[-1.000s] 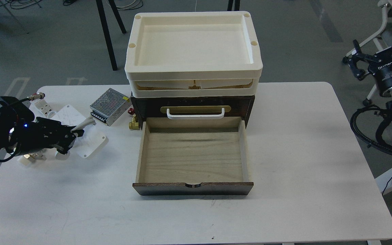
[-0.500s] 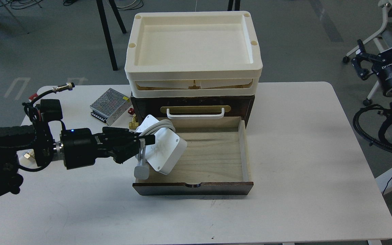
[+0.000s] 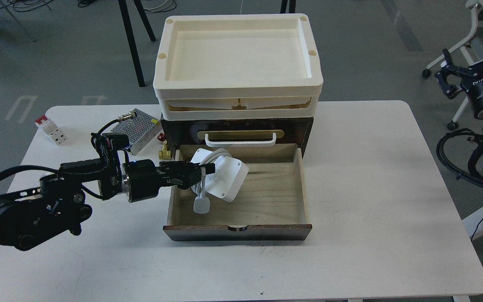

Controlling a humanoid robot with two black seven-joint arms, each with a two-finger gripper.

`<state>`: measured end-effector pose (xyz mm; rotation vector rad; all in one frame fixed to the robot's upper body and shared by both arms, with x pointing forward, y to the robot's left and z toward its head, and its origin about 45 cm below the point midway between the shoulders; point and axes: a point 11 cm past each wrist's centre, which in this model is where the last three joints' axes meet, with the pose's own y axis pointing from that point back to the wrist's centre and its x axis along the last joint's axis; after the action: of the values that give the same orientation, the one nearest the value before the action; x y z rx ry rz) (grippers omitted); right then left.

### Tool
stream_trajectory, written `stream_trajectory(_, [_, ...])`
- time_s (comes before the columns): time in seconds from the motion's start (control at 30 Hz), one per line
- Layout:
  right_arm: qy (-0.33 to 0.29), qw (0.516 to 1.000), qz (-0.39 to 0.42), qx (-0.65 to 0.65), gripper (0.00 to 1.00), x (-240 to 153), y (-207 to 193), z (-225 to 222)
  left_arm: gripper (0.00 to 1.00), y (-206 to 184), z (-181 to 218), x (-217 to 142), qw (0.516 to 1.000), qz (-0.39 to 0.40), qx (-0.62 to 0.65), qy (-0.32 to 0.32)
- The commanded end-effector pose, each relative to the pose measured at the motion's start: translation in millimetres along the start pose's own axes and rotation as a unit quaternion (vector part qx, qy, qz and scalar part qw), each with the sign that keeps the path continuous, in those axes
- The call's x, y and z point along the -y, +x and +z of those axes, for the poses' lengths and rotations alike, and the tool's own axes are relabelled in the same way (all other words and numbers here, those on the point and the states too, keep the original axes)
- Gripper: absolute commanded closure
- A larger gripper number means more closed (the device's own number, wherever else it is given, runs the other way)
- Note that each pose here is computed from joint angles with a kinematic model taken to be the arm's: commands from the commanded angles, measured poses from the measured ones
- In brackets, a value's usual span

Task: Put charging cable into cabinet

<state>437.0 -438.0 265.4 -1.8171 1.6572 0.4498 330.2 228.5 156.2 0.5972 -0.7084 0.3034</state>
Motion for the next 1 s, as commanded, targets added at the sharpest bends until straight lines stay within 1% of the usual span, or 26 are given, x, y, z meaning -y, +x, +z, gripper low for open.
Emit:
stream_trajectory(0.0, [0.0,1.0,0.0,0.0,0.0,0.0,0.0,0.1,0.92,-1.8,-4.0,0.1,1.0,-0.003,0.0,0.006])
stream_trajectory(0.07, [0.0,1.0,0.0,0.0,0.0,0.0,0.0,0.1,0.78,-2.7,-4.0,0.2,1.0,-0.005,-0.001,0.006])
stream_trajectory(0.1, [0.0,1.0,0.0,0.0,0.0,0.0,0.0,0.1,0.62,-3.9,-4.2,0.1,1.0,-0.006,-0.002,0.006])
stream_trajectory(0.17, [0.001,1.0,0.0,0.001,0.0,0.1,0.0,-0.2,0.13,-4.1,0.1,1.7,1.0,-0.013,-0.005,0.0])
stream_trajectory(0.23, [0.001,1.0,0.0,0.001,0.0,0.1,0.0,-0.2,0.1,-5.1,8.9,3.8,0.999,-0.037,-0.014,-0.013])
stream_trajectory(0.3, [0.001,1.0,0.0,0.001,0.0,0.1,0.0,-0.2,0.01,0.5,16.9,1.7,0.998,-0.046,-0.024,-0.024])
stream_trajectory(0.37, [0.0,1.0,0.0,0.001,0.0,0.1,-0.3,0.5,0.01,10.1,21.1,-1.3,0.999,-0.038,-0.022,-0.03])
stream_trajectory(0.47, [0.0,1.0,-0.001,0.002,0.0,0.3,-1.0,1.3,0.01,37.5,15.3,-16.2,1.0,0.002,-0.021,-0.019])
stream_trajectory(0.53, [0.001,1.0,-0.001,0.003,0.0,0.4,-1.2,1.9,0.01,67.2,12.4,-32.8,0.996,0.063,-0.061,-0.022])
stream_trajectory(0.57, [0.0,1.0,-0.002,0.003,0.0,0.6,-1.9,1.6,0.01,86.8,9.5,-47.2,0.989,0.106,-0.1,-0.028])
stream_trajectory(0.63, [-0.004,1.0,-0.004,0.0,0.0,0.7,-2.6,2.7,0.01,117.1,-4.8,-84.2,0.96,0.183,-0.206,-0.039])
stream_trajectory(0.67, [-0.006,1.0,-0.006,-0.001,0.0,1.0,-3.6,3.7,0.01,126.2,-10.0,-97.8,0.942,0.207,-0.26,-0.054])
stream_trajectory(0.73, [-0.008,1.0,-0.01,0.0,0.0,2.0,-6.7,5.6,0.0,142.9,-18.4,-120.9,0.891,0.24,-0.371,-0.107])
stream_trajectory(0.77, [-0.01,1.0,-0.014,0.003,0.0,3.0,-9.6,8.8,0.0,157.2,-29.1,-135.9,0.857,0.29,-0.407,-0.124])
stream_trajectory(0.83, [-0.009,1.0,-0.02,0.01,0.0,4.7,-14.8,11.7,0.0,175.5,-58.0,-168.0,0.793,0.381,-0.454,-0.139])
stream_trajectory(0.87, [-0.008,1.0,-0.026,0.016,0.0,6.0,-19.5,13.6,0.0,179.3,-68.4,-174.9,0.772,0.409,-0.466,-0.144])
stream_trajectory(0.9, [-0.011,0.999,-0.033,0.022,0.0,7.4,-25.6,18.4,0.0,183.1,-76.6,-172.8,0.751,0.43,-0.478,-0.154])
stream_trajectory(0.97, [-0.01,0.998,-0.049,0.037,0.0,10.4,-38.0,23.8,0.0,191.4,-78.2,-151.6,0.729,0.442,-0.492,-0.179])
